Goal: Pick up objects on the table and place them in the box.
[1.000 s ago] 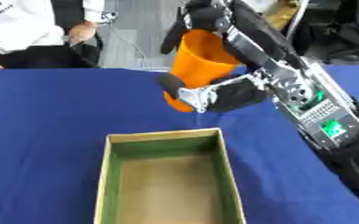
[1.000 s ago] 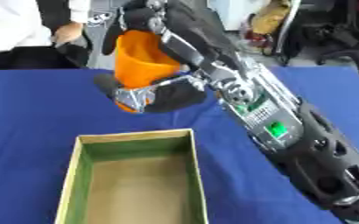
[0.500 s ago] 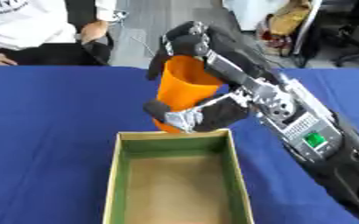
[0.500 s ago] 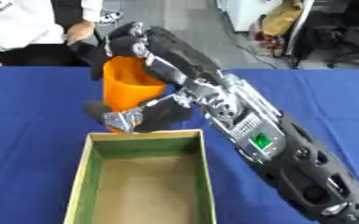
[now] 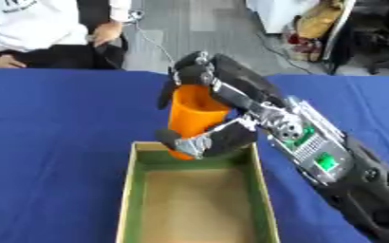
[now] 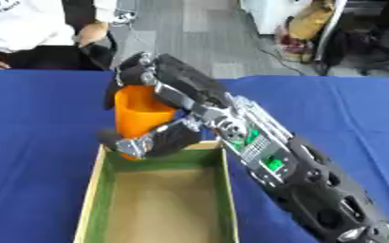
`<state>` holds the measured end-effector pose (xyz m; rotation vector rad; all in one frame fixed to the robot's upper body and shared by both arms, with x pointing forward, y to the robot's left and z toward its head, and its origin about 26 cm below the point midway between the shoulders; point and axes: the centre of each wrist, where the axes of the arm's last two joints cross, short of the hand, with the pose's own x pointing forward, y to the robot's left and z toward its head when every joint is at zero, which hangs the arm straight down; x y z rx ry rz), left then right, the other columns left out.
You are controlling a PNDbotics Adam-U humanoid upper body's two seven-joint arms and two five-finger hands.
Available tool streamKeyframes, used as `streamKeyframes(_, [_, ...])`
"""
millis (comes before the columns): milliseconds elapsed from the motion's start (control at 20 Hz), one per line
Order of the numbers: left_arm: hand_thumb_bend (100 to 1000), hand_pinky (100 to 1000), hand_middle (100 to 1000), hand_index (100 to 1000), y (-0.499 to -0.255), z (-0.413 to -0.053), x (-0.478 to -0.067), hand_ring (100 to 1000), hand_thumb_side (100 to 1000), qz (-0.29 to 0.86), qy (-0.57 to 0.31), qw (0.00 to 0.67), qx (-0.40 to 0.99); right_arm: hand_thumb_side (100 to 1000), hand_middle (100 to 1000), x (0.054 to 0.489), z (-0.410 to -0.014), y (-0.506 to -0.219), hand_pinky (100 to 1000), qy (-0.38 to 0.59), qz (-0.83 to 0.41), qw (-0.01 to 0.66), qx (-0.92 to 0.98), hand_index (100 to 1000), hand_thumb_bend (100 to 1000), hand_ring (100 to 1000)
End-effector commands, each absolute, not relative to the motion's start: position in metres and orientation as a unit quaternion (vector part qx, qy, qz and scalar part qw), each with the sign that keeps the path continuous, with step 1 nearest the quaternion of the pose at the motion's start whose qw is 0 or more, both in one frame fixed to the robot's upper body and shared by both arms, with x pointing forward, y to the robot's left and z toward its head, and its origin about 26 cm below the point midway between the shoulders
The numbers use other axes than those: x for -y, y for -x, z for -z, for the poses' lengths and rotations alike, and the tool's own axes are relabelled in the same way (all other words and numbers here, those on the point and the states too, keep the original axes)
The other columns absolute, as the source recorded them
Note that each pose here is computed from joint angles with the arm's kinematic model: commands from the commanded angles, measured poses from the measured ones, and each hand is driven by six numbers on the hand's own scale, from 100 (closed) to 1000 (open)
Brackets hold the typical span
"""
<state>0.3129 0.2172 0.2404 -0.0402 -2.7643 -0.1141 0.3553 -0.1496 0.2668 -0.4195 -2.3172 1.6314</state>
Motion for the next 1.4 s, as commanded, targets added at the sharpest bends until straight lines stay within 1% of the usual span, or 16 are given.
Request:
streamKeyframes(50, [526, 741, 728, 752, -0.31, -0.247, -0.216, 678, 771, 0.041, 0.014, 0.171, 0.984, 280, 100, 0.152, -0.267, -0.358, 100, 0.164, -0.569, 0.127, 0.795, 142, 301, 100])
streamKeyframes(200, [526, 741, 728, 752, -0.31, -0.247, -0.217, 678, 771, 0.041, 0.012, 0.172, 0.984, 335, 100, 0.156, -0.263, -0.359, 100, 0.186, -0.572, 0.118, 0.79, 154, 324, 100])
streamKeyframes(250, [526, 741, 728, 752, -0.31, -0.247, -0.217, 678, 771, 0.042, 0.012, 0.172, 0.984, 325, 100, 0.156, -0.262, -0.36, 100, 0.19, -0.574, 0.116, 0.788, 152, 321, 100])
streamKeyframes(300, [527, 741, 728, 752, -0.31, -0.247, -0.217, 678, 771, 0.042, 0.012, 0.172, 0.984, 399, 100, 0.157, -0.26, -0.36, 100, 0.193, -0.576, 0.113, 0.786, 194, 354, 100])
streamKeyframes(350, [527, 741, 728, 752, -0.31, -0.247, -0.218, 678, 771, 0.042, 0.011, 0.173, 0.984, 399, 100, 0.158, -0.258, -0.359, 100, 0.194, -0.577, 0.109, 0.785, 194, 354, 100])
streamKeyframes(400, [527, 741, 728, 752, -0.31, -0.246, -0.218, 678, 772, 0.043, 0.01, 0.173, 0.984, 476, 191, 0.158, -0.257, -0.359, 100, 0.195, -0.578, 0.106, 0.785, 262, 401, 100])
streamKeyframes(450, [527, 741, 728, 752, -0.31, -0.246, -0.218, 678, 771, 0.043, 0.01, 0.173, 0.984, 514, 237, 0.159, -0.256, -0.358, 100, 0.194, -0.579, 0.102, 0.785, 305, 421, 123])
streamKeyframes(500, [527, 741, 728, 752, -0.31, -0.246, -0.218, 678, 772, 0.043, 0.01, 0.173, 0.984, 559, 275, 0.159, -0.254, -0.358, 100, 0.192, -0.579, 0.098, 0.786, 370, 410, 161])
streamKeyframes(550, [527, 741, 728, 752, -0.31, -0.246, -0.218, 678, 772, 0.043, 0.009, 0.173, 0.984, 578, 287, 0.16, -0.253, -0.358, 100, 0.19, -0.579, 0.095, 0.787, 388, 412, 179])
streamKeyframes(650, [528, 741, 728, 752, -0.31, -0.246, -0.219, 678, 772, 0.044, 0.008, 0.174, 0.984, 664, 328, 0.161, -0.25, -0.358, 100, 0.183, -0.579, 0.09, 0.789, 463, 415, 222])
streamKeyframes(900, [529, 741, 728, 752, -0.31, -0.246, -0.219, 678, 772, 0.044, 0.006, 0.176, 0.983, 812, 493, 0.162, -0.244, -0.359, 100, 0.165, -0.589, 0.083, 0.787, 634, 460, 383])
streamKeyframes(950, [529, 741, 728, 752, -0.31, -0.246, -0.22, 678, 772, 0.044, 0.005, 0.176, 0.983, 812, 488, 0.162, -0.243, -0.359, 100, 0.161, -0.592, 0.081, 0.785, 629, 443, 376])
streamKeyframes(1000, [529, 741, 728, 752, -0.31, -0.246, -0.22, 678, 772, 0.044, 0.005, 0.176, 0.983, 858, 525, 0.161, -0.242, -0.36, 100, 0.158, -0.596, 0.079, 0.783, 662, 456, 421])
streamKeyframes(1200, [529, 740, 728, 752, -0.31, -0.246, -0.22, 678, 772, 0.045, 0.005, 0.176, 0.983, 947, 618, 0.162, -0.241, -0.361, 323, 0.15, -0.607, 0.073, 0.777, 737, 476, 517])
streamKeyframes(1350, [530, 740, 728, 752, -0.31, -0.246, -0.219, 678, 772, 0.045, 0.006, 0.175, 0.984, 1000, 682, 0.161, -0.242, -0.361, 416, 0.147, -0.612, 0.067, 0.774, 786, 494, 569])
streamKeyframes(1400, [530, 740, 728, 752, -0.31, -0.246, -0.219, 678, 772, 0.045, 0.006, 0.175, 0.984, 1000, 690, 0.161, -0.242, -0.361, 420, 0.146, -0.612, 0.065, 0.774, 792, 496, 572])
